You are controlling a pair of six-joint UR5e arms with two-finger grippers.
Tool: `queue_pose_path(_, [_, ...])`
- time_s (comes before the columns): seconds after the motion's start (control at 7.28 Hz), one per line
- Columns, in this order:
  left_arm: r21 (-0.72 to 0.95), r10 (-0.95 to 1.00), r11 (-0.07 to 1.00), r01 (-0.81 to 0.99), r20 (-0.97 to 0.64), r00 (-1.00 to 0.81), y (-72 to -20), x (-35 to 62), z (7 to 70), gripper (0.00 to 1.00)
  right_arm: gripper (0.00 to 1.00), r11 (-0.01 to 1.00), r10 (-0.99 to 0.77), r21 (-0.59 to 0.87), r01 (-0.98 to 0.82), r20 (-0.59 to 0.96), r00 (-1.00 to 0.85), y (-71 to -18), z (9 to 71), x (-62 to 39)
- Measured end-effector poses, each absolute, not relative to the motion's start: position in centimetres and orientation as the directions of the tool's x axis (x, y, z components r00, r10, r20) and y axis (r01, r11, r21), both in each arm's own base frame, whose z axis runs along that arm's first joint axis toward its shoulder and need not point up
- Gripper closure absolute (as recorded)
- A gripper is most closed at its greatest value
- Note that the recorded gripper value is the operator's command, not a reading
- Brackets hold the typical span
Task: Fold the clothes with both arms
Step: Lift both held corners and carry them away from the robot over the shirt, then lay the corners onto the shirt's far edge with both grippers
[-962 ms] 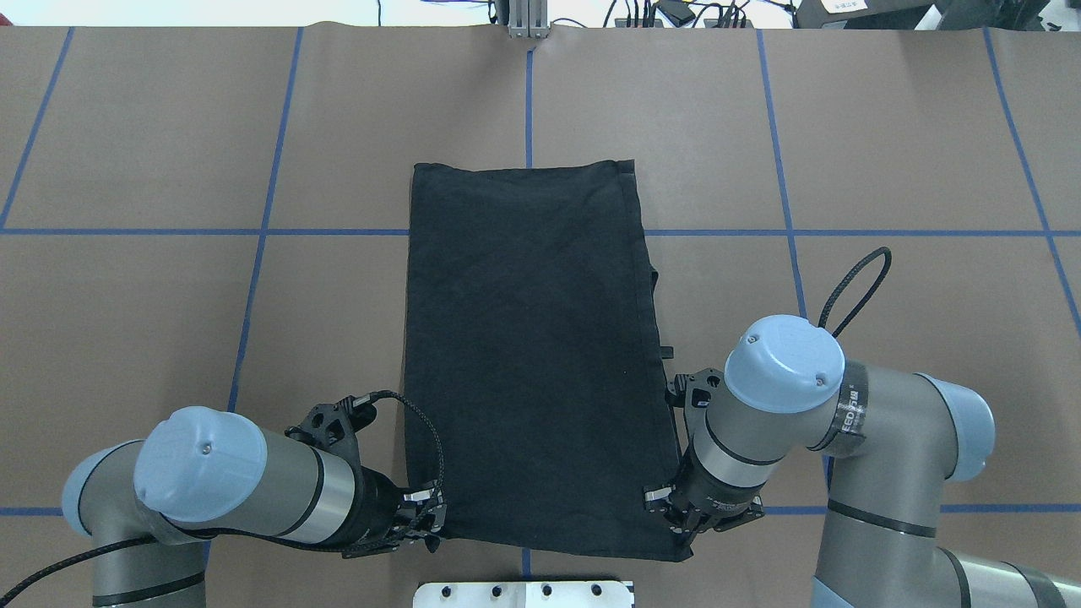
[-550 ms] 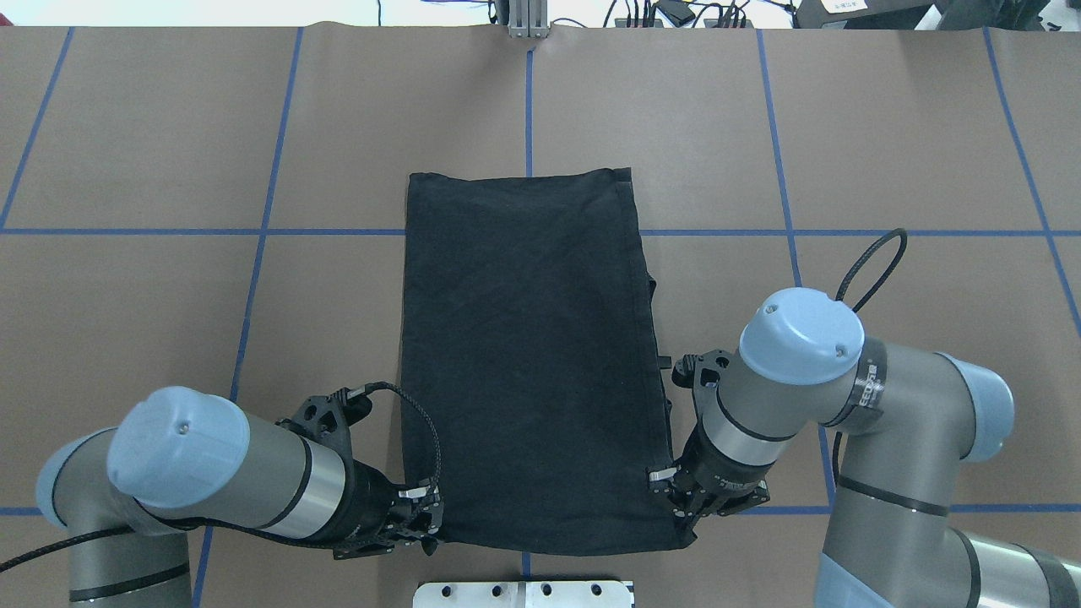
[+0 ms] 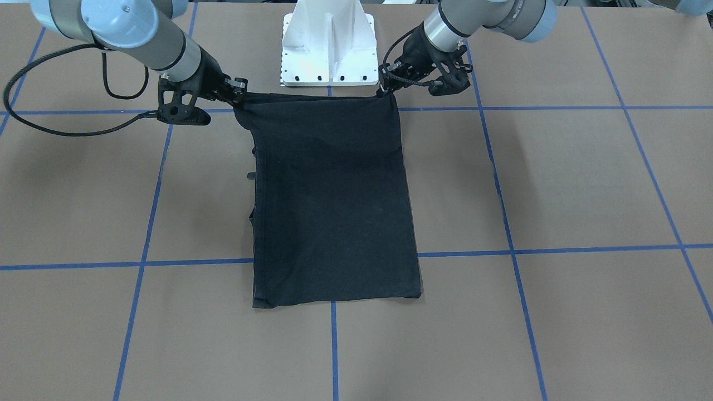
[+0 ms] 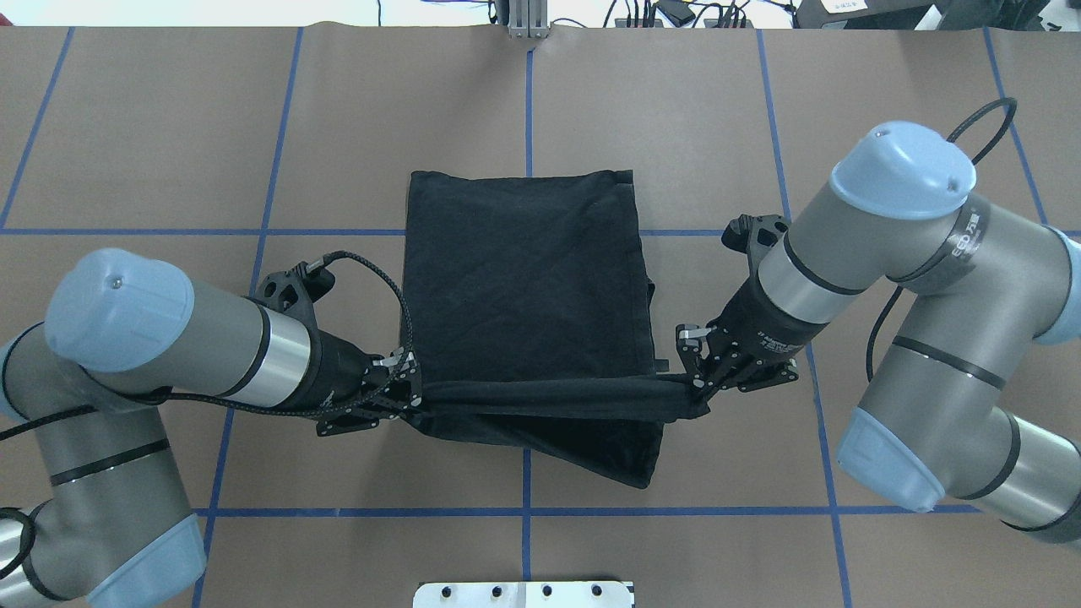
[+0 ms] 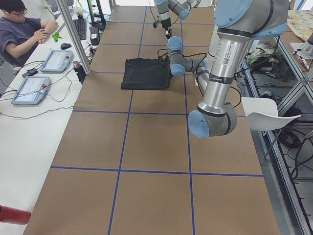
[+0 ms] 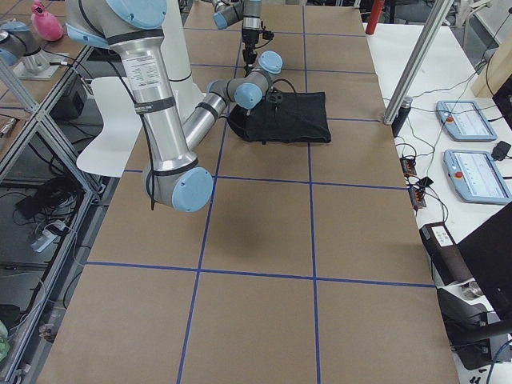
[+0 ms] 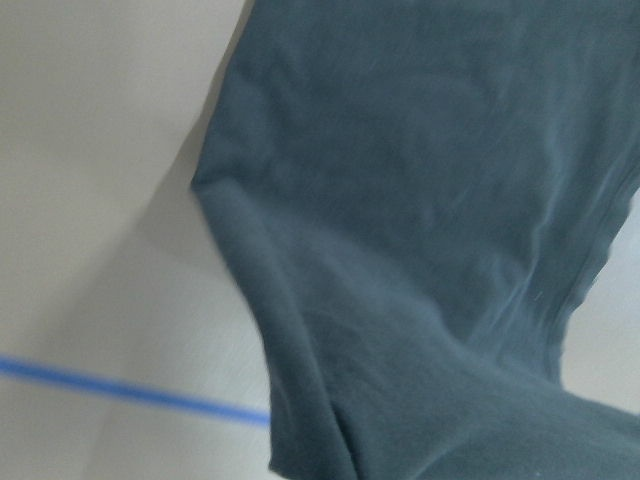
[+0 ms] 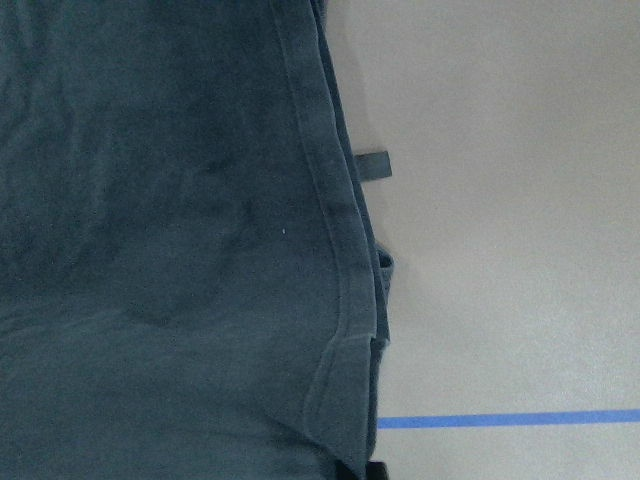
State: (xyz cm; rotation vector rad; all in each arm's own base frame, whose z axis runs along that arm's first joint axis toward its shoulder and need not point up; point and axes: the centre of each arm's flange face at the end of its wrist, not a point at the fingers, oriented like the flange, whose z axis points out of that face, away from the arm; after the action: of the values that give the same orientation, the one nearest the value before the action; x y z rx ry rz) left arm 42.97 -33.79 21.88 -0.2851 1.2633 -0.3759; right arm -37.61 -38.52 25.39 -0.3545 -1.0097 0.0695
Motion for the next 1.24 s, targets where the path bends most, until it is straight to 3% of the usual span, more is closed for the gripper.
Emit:
queue_pose_path(0.82, [-0.343,-0.422,0.891,0.299,-0.867,0.263,-47.9,42.6,23.4,1.0,1.0,0.954,0.274,-0.298,-0.041,0.804,0.529,-53.4,23.0,-38.0])
queue_pose_path(1.24, [-0.333,-0.429,0.881,0.335,-0.861,0.272,-53.6,45.2,22.5,1.0,1.0,0.957,0.271,-0.284,-0.062,0.794,0.544,-58.0,23.5,-37.6])
